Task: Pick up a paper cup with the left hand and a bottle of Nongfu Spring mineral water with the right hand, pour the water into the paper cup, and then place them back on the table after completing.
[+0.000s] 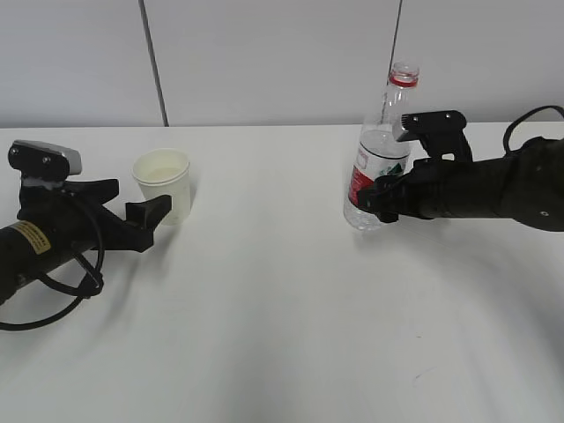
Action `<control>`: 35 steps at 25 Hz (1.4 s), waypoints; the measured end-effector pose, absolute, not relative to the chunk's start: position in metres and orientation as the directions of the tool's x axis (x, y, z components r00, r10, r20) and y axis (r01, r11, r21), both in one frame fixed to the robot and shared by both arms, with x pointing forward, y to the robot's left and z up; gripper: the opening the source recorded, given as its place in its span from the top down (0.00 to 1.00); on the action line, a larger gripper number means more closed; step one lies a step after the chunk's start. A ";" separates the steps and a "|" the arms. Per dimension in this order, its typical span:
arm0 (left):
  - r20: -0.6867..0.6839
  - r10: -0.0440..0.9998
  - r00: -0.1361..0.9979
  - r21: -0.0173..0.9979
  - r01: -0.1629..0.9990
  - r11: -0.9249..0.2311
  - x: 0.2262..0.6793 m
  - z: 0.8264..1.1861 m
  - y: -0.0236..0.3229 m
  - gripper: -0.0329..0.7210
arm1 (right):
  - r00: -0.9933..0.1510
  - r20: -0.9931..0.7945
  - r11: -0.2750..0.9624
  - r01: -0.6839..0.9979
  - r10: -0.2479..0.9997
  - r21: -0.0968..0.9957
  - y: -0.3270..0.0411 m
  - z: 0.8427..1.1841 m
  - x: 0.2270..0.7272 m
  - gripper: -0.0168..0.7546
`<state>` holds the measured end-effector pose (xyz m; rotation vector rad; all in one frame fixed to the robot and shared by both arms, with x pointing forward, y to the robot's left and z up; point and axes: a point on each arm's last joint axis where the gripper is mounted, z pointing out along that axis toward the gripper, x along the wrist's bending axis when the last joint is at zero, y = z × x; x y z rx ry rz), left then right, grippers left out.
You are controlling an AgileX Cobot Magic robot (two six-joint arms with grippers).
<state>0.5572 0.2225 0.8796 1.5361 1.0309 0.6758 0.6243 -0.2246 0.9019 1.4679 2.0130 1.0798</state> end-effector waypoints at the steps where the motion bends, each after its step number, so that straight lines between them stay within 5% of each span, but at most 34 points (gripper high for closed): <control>1: -0.111 0.883 0.456 0.968 0.251 -0.008 0.557 0.880 0.222 0.20 | -0.356 0.106 0.140 0.600 0.928 0.787 -0.224 0.901 0.624 0.33; 10: -0.110 0.882 0.458 0.968 0.250 -0.009 0.557 0.880 0.222 0.20 | -0.379 0.095 0.159 0.584 0.920 0.796 -0.223 0.900 0.626 0.32; 18: -0.110 0.882 0.458 0.968 0.250 -0.009 0.557 0.880 0.222 0.20 | -0.424 0.057 0.220 0.576 0.904 0.787 -0.222 0.897 0.624 0.16; 35: -0.110 0.881 0.460 0.968 0.251 -0.011 0.557 0.880 0.222 0.20 | -0.386 0.051 0.252 0.691 0.921 0.678 -0.229 0.900 0.613 0.26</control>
